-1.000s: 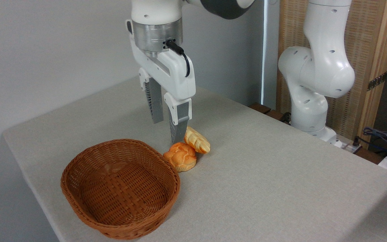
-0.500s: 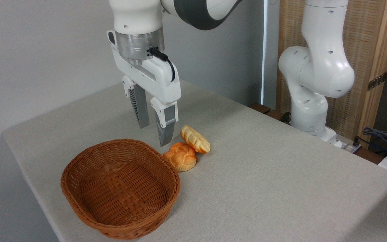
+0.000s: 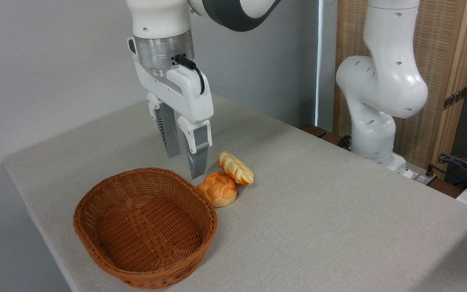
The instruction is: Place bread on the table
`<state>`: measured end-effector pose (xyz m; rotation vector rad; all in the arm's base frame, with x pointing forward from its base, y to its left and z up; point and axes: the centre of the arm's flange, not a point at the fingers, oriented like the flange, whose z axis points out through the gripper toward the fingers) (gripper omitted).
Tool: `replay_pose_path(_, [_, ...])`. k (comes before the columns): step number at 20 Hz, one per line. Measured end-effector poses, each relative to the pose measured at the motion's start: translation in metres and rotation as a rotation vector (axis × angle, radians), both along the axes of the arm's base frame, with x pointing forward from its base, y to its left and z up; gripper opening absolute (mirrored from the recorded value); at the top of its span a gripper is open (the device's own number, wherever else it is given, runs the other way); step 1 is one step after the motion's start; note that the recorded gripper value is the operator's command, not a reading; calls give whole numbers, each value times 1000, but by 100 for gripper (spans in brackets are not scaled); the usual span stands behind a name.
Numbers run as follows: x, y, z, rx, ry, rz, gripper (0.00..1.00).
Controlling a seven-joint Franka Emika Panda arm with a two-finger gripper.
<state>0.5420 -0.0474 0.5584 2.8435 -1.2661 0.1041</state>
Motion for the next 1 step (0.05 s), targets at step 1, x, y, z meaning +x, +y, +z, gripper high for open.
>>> replay_pose_path(1, [1, -1, 0, -9, -4, 2, 100])
